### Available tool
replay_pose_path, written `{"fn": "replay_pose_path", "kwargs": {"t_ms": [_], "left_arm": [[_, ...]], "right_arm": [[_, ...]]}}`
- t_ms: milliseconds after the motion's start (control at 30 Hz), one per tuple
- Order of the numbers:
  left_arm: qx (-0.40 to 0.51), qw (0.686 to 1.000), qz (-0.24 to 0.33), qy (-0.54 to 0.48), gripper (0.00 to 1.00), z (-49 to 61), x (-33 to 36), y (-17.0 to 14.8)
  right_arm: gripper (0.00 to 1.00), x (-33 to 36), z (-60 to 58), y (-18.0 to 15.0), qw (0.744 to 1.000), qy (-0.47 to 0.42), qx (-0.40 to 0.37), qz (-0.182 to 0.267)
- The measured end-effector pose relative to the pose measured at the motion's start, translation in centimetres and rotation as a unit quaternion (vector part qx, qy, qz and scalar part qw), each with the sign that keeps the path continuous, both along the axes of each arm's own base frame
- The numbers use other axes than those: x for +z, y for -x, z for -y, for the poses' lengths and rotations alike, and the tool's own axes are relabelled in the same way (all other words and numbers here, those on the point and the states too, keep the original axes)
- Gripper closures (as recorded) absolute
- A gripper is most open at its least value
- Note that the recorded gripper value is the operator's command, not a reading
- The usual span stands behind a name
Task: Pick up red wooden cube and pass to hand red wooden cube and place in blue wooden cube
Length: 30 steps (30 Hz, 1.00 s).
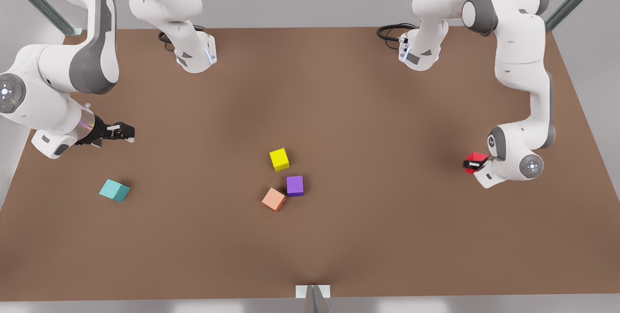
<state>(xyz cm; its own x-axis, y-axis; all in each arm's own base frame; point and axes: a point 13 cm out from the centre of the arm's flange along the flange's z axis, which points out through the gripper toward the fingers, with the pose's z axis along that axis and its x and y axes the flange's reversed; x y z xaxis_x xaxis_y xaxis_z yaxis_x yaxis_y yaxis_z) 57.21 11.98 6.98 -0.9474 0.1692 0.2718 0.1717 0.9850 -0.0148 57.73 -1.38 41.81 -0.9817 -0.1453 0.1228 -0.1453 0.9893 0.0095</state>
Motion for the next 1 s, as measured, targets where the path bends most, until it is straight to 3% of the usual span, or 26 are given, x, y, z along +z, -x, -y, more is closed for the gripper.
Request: {"fn": "replay_pose_path", "kwargs": {"t_ms": [100,167,200,267,367,533,767,867,1000], "left_arm": [[0.055,0.995,0.041,0.066,0.37,4.1,8.1,-7.4],[0.038,0.985,0.027,0.168,0.37,15.8,11.2,-10.0],[0.025,0.969,0.006,0.246,0.37,24.5,11.5,-10.6],[0.008,0.922,-0.043,0.385,0.37,40.8,12.8,-8.6],[0.030,0.862,-0.084,0.499,0.37,54.1,16.3,-6.3],[0.114,0.810,-0.085,0.569,0.37,62.6,19.7,-7.6],[0.195,0.796,-0.078,0.568,0.37,63.4,19.7,-10.1],[0.215,0.792,-0.083,0.565,0.37,63.1,19.1,-10.6],[0.247,0.764,-0.119,0.584,0.37,62.0,18.6,-11.2]], "right_arm": [[0.00,-4.2,-2.7,-2.5,0.999,-0.033,0.025,-0.029],[0.00,-10.3,-9.0,-3.5,0.989,-0.118,0.047,-0.081],[0.00,-12.8,-13.7,-4.3,0.978,-0.170,0.065,-0.100],[0.00,-17.3,-21.0,-6.6,0.952,-0.268,0.090,-0.119],[0.00,-19.1,-27.7,-6.9,0.905,-0.386,0.128,-0.123],[0.00,-19.9,-33.4,-8.8,0.846,-0.487,0.213,-0.027],[0.00,-17.0,-39.5,-11.3,0.734,-0.591,0.298,0.154],[0.00,-15.6,-42.8,-11.1,0.679,-0.625,0.322,0.212],[0.00,-15.6,-44.7,-11.0,0.633,-0.635,0.350,0.273]]}}
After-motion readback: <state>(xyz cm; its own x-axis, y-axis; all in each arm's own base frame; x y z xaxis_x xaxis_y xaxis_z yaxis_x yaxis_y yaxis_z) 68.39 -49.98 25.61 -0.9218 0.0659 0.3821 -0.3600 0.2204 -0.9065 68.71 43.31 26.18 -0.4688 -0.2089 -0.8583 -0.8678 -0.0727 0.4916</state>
